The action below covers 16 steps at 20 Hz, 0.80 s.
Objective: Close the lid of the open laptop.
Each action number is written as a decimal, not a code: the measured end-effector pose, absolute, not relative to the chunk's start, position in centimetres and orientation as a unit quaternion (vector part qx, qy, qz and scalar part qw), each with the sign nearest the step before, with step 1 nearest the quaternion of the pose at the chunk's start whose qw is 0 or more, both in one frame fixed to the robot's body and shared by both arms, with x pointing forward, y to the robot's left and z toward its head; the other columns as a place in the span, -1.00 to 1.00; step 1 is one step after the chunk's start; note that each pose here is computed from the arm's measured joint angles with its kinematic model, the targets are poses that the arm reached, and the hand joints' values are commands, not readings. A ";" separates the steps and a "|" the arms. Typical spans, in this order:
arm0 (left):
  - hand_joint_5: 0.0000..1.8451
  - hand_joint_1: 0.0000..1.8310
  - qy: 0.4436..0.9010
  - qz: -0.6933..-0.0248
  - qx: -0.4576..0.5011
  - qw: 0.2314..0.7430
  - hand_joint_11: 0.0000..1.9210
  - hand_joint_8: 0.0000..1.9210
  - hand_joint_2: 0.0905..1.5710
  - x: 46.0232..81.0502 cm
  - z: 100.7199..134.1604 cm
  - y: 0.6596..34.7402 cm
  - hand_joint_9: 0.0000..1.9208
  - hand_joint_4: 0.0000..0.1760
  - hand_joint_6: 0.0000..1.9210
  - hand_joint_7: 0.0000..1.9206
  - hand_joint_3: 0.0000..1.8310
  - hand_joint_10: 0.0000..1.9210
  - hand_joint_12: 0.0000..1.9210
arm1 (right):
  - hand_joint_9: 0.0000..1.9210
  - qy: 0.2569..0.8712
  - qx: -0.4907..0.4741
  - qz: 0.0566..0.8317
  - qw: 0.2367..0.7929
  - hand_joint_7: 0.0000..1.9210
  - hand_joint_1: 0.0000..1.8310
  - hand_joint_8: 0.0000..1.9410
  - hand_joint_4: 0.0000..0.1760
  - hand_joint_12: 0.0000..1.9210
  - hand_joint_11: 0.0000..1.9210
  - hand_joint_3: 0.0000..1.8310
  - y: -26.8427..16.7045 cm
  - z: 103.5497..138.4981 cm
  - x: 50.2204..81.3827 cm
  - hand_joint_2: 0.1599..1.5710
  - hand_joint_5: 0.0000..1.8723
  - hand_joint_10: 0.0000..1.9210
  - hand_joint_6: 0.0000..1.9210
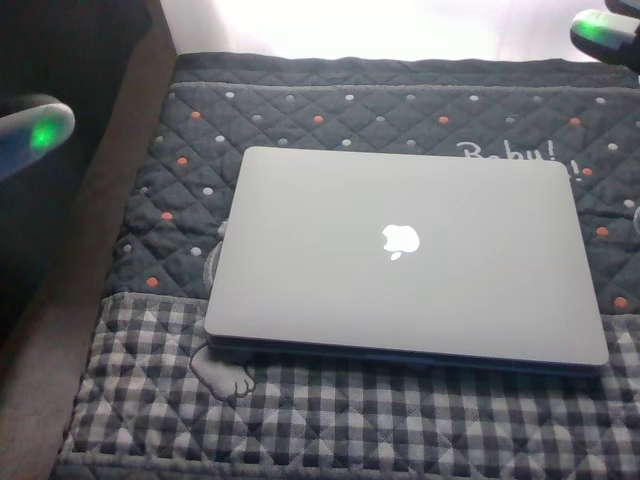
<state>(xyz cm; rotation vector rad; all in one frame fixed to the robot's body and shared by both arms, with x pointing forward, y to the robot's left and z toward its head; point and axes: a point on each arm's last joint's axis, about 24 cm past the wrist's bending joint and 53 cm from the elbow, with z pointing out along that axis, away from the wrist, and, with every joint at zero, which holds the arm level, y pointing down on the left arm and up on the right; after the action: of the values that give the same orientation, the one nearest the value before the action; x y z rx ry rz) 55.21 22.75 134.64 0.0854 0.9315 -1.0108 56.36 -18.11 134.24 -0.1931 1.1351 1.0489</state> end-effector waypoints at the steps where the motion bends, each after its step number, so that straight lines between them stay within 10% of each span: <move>1: -0.42 -0.23 0.421 -0.469 0.043 0.775 -0.71 -0.96 0.74 55.0 135.1 22.7 -0.32 -0.60 -0.92 -0.32 -1.00 -0.76 0.29 | -0.79 0.507 -0.084 0.475 0.714 -0.85 -1.00 -1.00 0.16 -0.21 -1.00 -1.00 -18.3 134.4 56.3 0.80 -1.00 -0.99 -0.36; 2: -0.50 -0.23 0.419 -0.471 0.045 0.775 -0.94 -0.99 0.79 54.9 135.2 22.6 -0.43 0.05 0.48 -0.37 -0.98 -0.83 0.39 | -0.82 0.501 -0.082 0.478 0.716 -0.83 -1.00 -1.00 -0.04 -0.09 -1.00 -1.00 -18.4 134.6 56.1 0.83 -1.00 -0.98 -0.16; 3: -0.50 -0.23 0.422 -0.471 0.046 0.773 -0.94 -0.99 0.79 54.9 135.1 22.5 -0.43 0.05 0.48 -0.37 -0.98 -0.83 0.39 | -0.82 0.501 -0.081 0.480 0.715 -0.83 -1.00 -1.00 -0.04 -0.09 -1.00 -1.00 -18.5 134.5 55.9 0.83 -1.00 -0.98 -0.16; 4: -0.77 -0.35 0.427 -0.470 0.051 0.771 -0.99 -1.00 0.86 54.9 134.8 22.2 -0.58 -0.49 -0.28 -0.55 -0.99 -0.88 0.35 | -0.98 0.505 -0.081 0.478 0.714 -0.99 -1.00 -1.00 0.46 -0.29 -1.00 -1.00 -18.7 134.0 55.6 0.82 -1.00 -1.00 -0.51; 5: -0.73 -0.26 0.426 -0.471 0.052 0.771 -1.00 -1.00 0.82 54.9 134.9 22.2 -0.63 -0.32 -0.41 -0.59 -1.00 -0.90 0.30 | -0.97 0.512 -0.076 0.471 0.715 -1.00 -0.97 -1.00 0.45 -0.40 -1.00 -1.00 -19.1 133.3 55.4 0.81 -0.98 -0.99 -0.60; 6: -0.57 -0.19 0.422 -0.471 0.050 0.773 -1.00 -0.98 0.82 54.9 135.1 22.3 -0.59 -0.59 0.59 -0.54 -0.99 -0.89 0.33 | -0.89 0.516 -0.067 0.458 0.720 -0.97 -0.79 -1.00 -0.10 -0.37 -1.00 -1.00 -19.7 132.7 55.1 0.73 -0.91 -0.99 -0.39; 7: -0.75 -0.40 0.418 -0.467 0.050 0.777 -1.00 -0.98 0.90 54.8 135.3 22.4 -0.56 -0.32 0.05 -0.51 -0.98 -0.86 0.36 | -0.85 0.512 -0.064 0.452 0.727 -0.92 -0.46 -0.99 0.78 -0.34 -1.00 -0.99 -20.3 132.8 54.7 0.82 -0.66 -0.98 0.67; 8: -0.82 -0.70 0.417 -0.462 0.054 0.781 -1.00 -1.00 0.98 54.8 135.4 22.4 -0.68 -0.19 -0.25 -0.62 -0.95 -0.91 0.11 | -0.83 0.489 -0.069 0.451 0.743 -0.98 -0.51 -1.00 0.54 -0.19 -1.00 -1.00 -21.0 134.2 53.9 0.71 -0.93 -0.98 0.27; 9: -0.67 -0.50 0.417 -0.462 0.053 0.781 -1.00 -1.00 0.85 54.8 135.4 22.3 -0.73 0.03 -0.44 -0.62 -1.00 -0.94 -0.17 | -0.81 0.484 -0.069 0.451 0.747 -1.00 -0.61 -1.00 -0.44 0.02 -1.00 -1.00 -21.2 134.6 53.8 0.72 -0.99 -0.97 0.20; 10: -0.56 -0.33 0.414 -0.463 0.057 0.782 -1.00 -0.99 0.78 54.6 135.6 22.2 -0.67 -0.17 -0.59 -0.59 -1.00 -0.93 -0.15 | -0.91 0.473 -0.066 0.453 0.753 -0.99 -0.70 -1.00 -0.85 0.04 -1.00 -1.00 -21.5 135.1 53.6 0.72 -1.00 -0.96 -0.48; 11: -0.48 -0.25 0.413 -0.459 0.065 0.784 -1.00 -0.98 0.78 54.4 135.8 22.2 -0.62 -0.14 -0.62 -0.54 -1.00 -0.92 -0.05 | -0.91 0.469 -0.066 0.455 0.754 -0.95 -0.69 -1.00 -0.89 -0.04 -1.00 -1.00 -21.5 135.3 53.5 0.71 -0.94 -0.96 -0.74; 12: -0.44 -0.14 0.410 -0.455 0.067 0.787 -1.00 -0.96 0.70 54.3 136.0 22.3 -0.54 -0.05 0.45 -0.47 -0.94 -0.89 0.28 | -0.91 0.469 -0.069 0.456 0.753 -0.88 -0.66 -0.99 -0.58 -0.34 -1.00 -1.00 -21.4 135.2 53.4 0.70 -0.84 -0.97 -0.82; 14: -0.47 -0.19 0.411 -0.443 0.062 0.794 -1.00 -0.96 0.76 54.4 136.2 22.7 -0.49 0.53 0.76 -0.40 -0.99 -0.87 0.36 | -0.78 0.467 -0.075 0.455 0.754 -0.75 -0.72 -0.97 -0.46 -0.04 -1.00 -0.99 -21.2 135.3 53.2 0.74 -0.78 -0.93 -0.84; 15: -0.47 -0.21 0.410 -0.441 0.067 0.796 -1.00 -0.95 0.76 54.3 136.3 22.7 -0.47 0.91 0.76 -0.35 -1.00 -0.85 0.40 | -0.60 0.464 -0.075 0.451 0.759 -0.59 -0.66 -0.92 -0.54 0.46 -1.00 -1.00 -21.2 135.4 53.1 0.71 -0.77 -0.82 -0.85; 16: -0.54 -0.30 0.410 -0.441 0.070 0.795 -1.00 -0.96 0.82 54.2 136.4 22.6 -0.45 0.98 0.85 -0.35 -1.00 -0.82 0.51 | -0.56 0.460 -0.078 0.450 0.762 -0.48 -0.68 -0.45 -0.62 0.62 -0.86 -1.00 -21.1 135.5 52.9 0.71 -0.74 -0.50 -0.92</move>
<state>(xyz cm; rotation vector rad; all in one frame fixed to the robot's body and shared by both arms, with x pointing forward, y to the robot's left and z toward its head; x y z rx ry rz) 54.15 22.58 136.37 0.1510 0.8808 -0.9473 52.91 -21.13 135.53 -0.1700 1.0003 0.9781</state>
